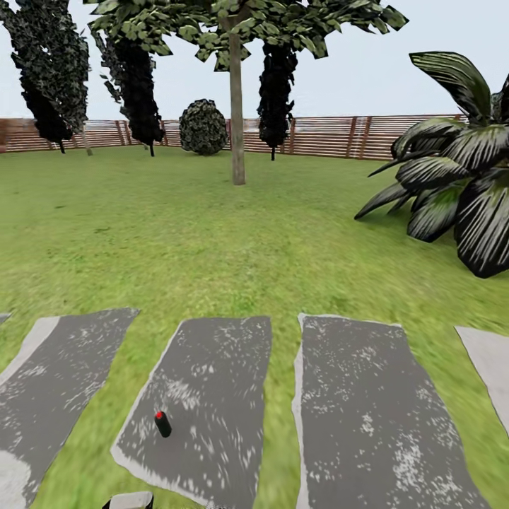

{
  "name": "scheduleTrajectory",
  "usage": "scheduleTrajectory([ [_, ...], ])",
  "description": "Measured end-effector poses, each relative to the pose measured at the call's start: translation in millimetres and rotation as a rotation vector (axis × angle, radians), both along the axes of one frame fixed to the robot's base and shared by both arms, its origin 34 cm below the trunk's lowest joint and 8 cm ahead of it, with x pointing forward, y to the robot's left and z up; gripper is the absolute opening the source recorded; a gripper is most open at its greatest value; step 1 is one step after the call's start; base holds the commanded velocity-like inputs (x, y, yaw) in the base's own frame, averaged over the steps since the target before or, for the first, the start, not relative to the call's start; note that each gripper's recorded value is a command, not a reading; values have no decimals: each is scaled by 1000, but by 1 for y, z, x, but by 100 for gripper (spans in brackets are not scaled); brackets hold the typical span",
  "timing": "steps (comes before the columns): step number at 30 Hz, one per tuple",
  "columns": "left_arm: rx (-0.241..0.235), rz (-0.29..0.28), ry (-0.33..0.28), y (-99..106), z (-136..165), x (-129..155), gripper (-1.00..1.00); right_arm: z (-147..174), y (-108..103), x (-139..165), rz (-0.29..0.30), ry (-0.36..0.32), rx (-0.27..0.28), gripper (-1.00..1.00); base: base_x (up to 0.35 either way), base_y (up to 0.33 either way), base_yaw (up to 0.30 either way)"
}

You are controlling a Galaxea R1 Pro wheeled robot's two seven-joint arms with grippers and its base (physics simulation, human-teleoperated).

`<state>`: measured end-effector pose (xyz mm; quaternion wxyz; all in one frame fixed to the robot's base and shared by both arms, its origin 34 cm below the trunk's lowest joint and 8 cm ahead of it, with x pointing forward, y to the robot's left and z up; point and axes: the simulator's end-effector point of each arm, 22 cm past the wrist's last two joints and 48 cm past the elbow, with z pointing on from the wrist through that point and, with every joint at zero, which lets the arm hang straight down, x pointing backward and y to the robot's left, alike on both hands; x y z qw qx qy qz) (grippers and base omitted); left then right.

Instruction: In the garden, pick up the pesticide atomizer on the floor and spray pesticide onto both trees until each tree trunk is fully covered.

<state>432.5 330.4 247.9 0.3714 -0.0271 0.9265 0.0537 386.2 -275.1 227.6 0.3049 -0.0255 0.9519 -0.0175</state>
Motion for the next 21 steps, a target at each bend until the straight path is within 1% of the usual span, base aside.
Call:
scheduleTrajectory([
  [8,0,1,1,0,0,0,100,0,0,0,0,-1,0,100,16,-273,278],
  [21,0,3,1,1,0,0,100,0,0,0,0,-1,0,100,100,-273,278],
])
